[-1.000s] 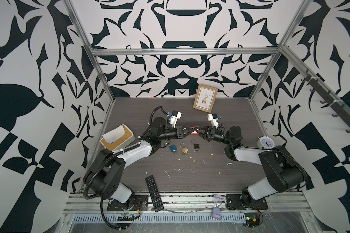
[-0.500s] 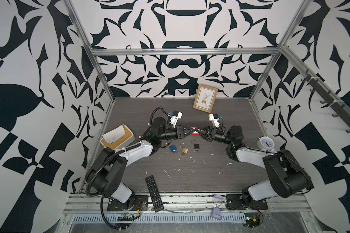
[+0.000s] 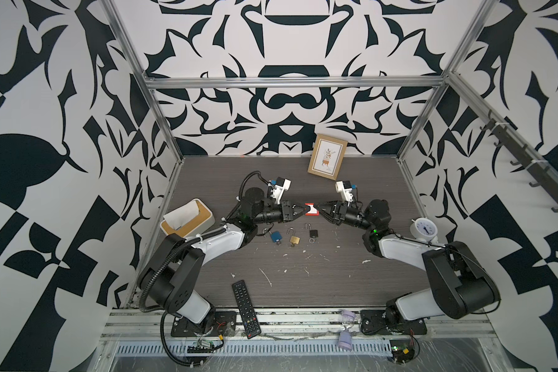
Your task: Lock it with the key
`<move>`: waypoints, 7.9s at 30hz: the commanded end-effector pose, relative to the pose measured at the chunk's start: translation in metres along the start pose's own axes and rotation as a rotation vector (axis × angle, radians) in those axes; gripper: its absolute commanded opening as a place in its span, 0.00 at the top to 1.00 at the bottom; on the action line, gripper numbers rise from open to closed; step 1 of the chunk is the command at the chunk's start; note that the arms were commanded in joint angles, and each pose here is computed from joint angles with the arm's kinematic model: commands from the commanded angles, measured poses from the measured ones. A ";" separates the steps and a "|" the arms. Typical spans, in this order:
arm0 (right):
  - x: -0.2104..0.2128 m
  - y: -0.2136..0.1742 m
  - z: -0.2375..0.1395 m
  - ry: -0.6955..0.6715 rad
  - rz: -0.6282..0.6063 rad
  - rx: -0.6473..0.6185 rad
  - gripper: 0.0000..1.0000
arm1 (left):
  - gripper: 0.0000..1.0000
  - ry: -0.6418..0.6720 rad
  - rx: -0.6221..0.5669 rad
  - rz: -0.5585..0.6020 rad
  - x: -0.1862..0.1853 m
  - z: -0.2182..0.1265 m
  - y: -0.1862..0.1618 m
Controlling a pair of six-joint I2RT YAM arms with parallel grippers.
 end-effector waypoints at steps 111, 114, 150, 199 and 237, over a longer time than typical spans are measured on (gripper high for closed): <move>0.054 0.013 0.008 0.128 0.467 -0.217 0.61 | 1.00 -0.222 0.387 0.003 -0.011 -0.016 0.089; 0.055 0.015 0.010 0.131 0.465 -0.220 0.61 | 1.00 -0.215 0.385 -0.002 -0.009 -0.016 0.088; 0.039 0.013 0.019 0.115 0.454 -0.167 0.83 | 1.00 -0.191 0.383 0.012 -0.018 -0.016 0.084; 0.065 0.013 -0.009 -0.007 0.058 -0.077 0.84 | 1.00 -0.087 0.317 -0.133 -0.030 0.005 0.057; 0.046 0.012 -0.035 -0.051 0.021 -0.099 1.00 | 1.00 -0.128 0.352 -0.141 -0.026 -0.004 0.054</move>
Point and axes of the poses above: each gripper's point midway between its finger pads, its own z axis out along the fingers, its own x axis along the line the jaws close on, y = z × x, the point moved 9 cm from there along -z, back along the fingers, and after that the axes turned 7 degrees about -z, right-handed, at the moved point
